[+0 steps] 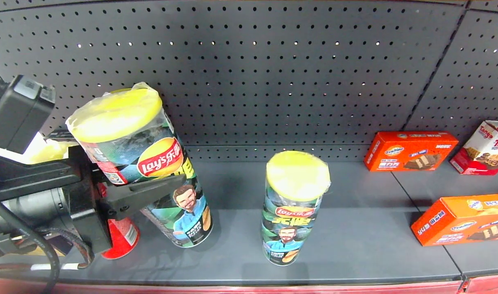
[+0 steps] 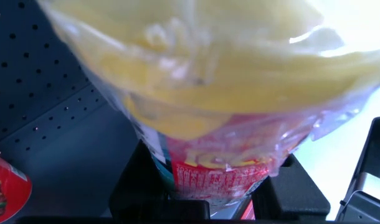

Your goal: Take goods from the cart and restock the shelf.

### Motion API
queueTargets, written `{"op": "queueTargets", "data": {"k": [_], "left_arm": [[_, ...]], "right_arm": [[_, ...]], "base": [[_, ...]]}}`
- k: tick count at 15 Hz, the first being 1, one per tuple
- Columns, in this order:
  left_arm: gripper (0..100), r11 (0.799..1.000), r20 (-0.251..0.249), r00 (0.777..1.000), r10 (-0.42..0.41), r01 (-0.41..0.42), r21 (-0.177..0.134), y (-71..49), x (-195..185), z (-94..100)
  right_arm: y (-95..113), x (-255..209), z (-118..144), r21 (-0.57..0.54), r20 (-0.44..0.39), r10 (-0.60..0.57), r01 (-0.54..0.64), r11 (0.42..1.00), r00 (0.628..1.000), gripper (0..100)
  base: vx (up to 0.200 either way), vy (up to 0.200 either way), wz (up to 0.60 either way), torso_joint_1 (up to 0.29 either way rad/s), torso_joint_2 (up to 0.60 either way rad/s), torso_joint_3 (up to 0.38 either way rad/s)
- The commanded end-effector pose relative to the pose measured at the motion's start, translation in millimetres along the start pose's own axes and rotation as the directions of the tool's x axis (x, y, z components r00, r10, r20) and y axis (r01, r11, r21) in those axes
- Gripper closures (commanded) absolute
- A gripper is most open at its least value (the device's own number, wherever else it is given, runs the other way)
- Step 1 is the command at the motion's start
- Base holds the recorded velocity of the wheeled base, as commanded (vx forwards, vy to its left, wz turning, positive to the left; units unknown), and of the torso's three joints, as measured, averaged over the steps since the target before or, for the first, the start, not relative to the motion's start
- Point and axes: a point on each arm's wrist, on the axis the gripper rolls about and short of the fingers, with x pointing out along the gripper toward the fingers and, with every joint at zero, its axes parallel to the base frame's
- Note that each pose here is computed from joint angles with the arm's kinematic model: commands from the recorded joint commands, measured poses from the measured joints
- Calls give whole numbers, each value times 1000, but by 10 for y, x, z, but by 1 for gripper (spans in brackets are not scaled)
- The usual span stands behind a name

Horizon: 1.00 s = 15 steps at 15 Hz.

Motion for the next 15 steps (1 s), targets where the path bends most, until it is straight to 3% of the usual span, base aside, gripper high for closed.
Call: {"op": "queueTargets", "data": {"k": [1, 5, 10, 15], "left_arm": [[100, 1000, 6, 1000, -14, 14, 5, -40, -11, 14], [100, 1000, -1, 1000, -13, 13, 1, -55, -33, -25], [100, 1000, -10, 1000, -19, 19, -2, -92, -79, -84], [100, 1000, -6, 1000, -20, 20, 0, -94, -81, -72]], "right_arm": [[22, -142, -196, 11, 67, -97, 96, 995, 993, 0], [-3, -62, -419, 34, 17, -242, 242, 970, 970, 0], [14, -59, -424, 30, 19, -167, 167, 986, 986, 0], [-1, -62, -425, 30, 12, -237, 237, 971, 971, 0]], "base": [[0, 0, 0, 0, 0, 0], [0, 0, 0, 0, 0, 0], [0, 0, 0, 0, 0, 0], [0, 0, 0, 0, 0, 0]]}}
